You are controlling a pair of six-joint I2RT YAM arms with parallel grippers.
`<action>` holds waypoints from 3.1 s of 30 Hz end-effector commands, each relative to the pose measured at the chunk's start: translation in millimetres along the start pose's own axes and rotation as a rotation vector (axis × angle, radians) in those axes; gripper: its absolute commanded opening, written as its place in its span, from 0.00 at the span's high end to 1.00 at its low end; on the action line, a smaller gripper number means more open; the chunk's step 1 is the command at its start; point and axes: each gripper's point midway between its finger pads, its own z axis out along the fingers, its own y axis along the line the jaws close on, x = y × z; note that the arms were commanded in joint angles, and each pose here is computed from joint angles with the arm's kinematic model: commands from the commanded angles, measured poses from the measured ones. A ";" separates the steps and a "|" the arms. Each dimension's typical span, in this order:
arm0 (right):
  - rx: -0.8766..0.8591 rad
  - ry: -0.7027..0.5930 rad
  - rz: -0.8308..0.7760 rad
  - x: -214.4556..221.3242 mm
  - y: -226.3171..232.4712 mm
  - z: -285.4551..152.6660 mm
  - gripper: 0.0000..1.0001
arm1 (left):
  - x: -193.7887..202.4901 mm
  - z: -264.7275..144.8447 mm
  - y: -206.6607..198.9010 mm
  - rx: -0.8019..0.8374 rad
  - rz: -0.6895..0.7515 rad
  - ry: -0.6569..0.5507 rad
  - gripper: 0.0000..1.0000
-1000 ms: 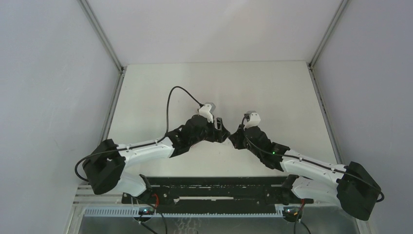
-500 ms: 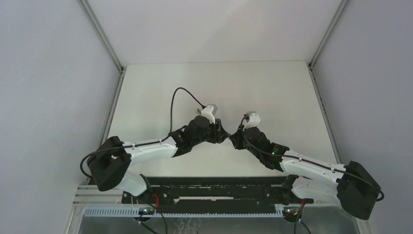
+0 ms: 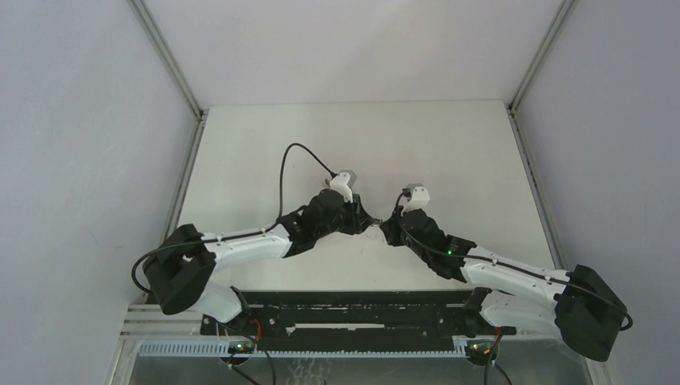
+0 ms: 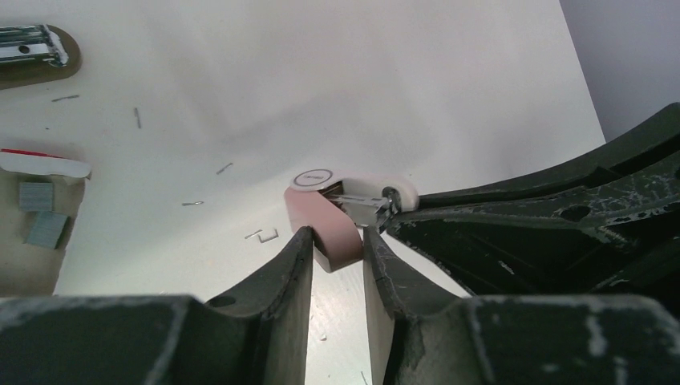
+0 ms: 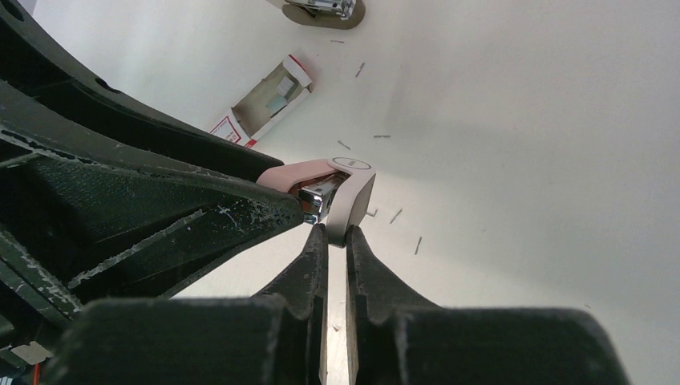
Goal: Load the staples into the stapler
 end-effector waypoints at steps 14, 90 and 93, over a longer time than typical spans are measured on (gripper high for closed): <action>-0.072 -0.046 0.068 -28.3 10.2 -3.2 1.00 | -24.0 -16.2 5.5 0.064 -0.073 -0.087 0.83; -0.535 -0.069 0.294 -48.5 29.6 -44.6 0.75 | -37.8 -92.0 -6.8 0.482 -0.271 -0.188 0.88; -0.528 -0.072 0.288 -49.0 27.6 -44.2 0.56 | -40.8 -91.6 6.6 0.425 -0.296 -0.193 0.91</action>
